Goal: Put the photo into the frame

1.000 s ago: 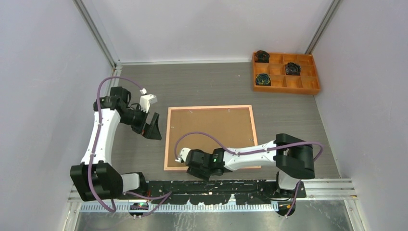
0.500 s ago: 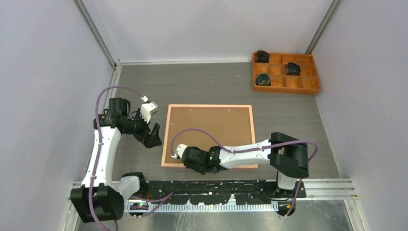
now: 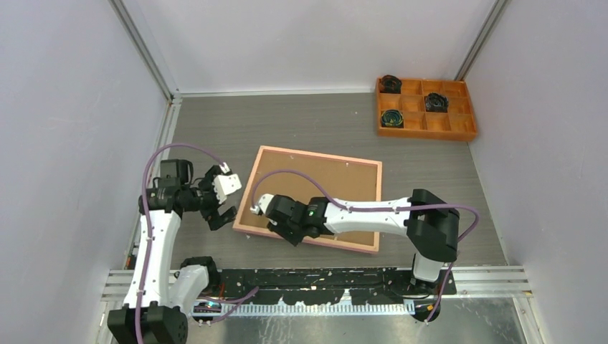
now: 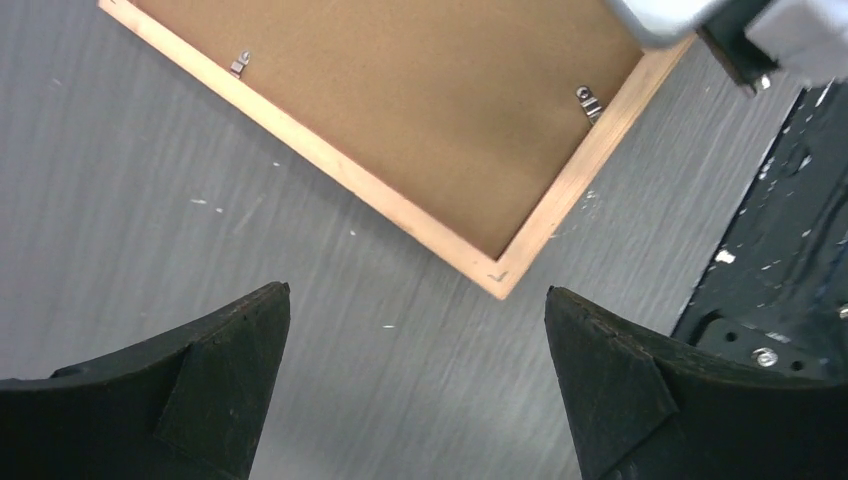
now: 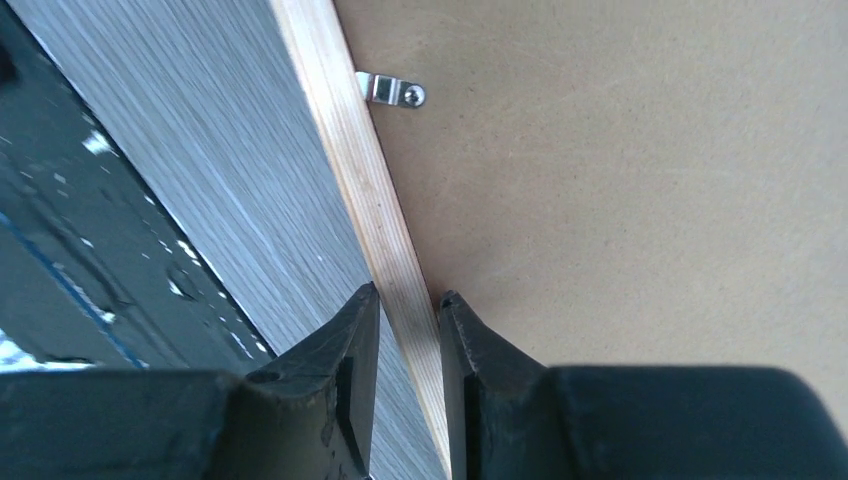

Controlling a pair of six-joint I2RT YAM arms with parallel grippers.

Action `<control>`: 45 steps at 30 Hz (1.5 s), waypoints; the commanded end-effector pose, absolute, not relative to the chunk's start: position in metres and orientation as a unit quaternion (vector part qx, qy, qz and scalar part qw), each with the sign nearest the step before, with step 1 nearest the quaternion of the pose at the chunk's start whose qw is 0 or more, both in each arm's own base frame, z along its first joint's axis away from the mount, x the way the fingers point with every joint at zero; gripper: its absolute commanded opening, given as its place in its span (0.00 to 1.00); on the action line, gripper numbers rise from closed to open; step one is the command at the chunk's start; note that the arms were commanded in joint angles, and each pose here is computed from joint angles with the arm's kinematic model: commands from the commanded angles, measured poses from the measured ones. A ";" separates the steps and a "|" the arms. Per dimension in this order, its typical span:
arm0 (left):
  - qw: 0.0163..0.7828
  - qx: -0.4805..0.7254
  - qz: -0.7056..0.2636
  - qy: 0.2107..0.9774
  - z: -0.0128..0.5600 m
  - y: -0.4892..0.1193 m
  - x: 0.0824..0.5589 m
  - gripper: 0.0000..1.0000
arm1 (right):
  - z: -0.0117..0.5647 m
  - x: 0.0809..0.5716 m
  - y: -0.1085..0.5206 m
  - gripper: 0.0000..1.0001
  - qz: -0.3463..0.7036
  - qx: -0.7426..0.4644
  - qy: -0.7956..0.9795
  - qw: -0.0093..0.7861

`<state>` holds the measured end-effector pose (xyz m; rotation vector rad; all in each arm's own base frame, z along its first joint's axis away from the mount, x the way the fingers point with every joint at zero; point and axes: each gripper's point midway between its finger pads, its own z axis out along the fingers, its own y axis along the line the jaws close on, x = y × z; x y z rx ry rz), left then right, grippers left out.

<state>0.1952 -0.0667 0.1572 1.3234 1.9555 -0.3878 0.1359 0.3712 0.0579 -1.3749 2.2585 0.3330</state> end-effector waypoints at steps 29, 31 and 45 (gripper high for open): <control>0.464 0.802 0.095 0.364 0.130 -0.090 0.214 0.92 | 0.205 0.157 0.430 0.01 0.305 -0.421 0.810 0.270; 0.484 0.801 0.120 0.331 0.137 -0.098 0.227 0.83 | 0.209 0.157 0.430 0.01 0.310 -0.421 0.810 0.268; 0.518 0.758 0.140 0.371 0.173 -0.104 0.249 0.24 | 0.222 0.173 0.399 0.48 0.252 -0.410 0.825 0.297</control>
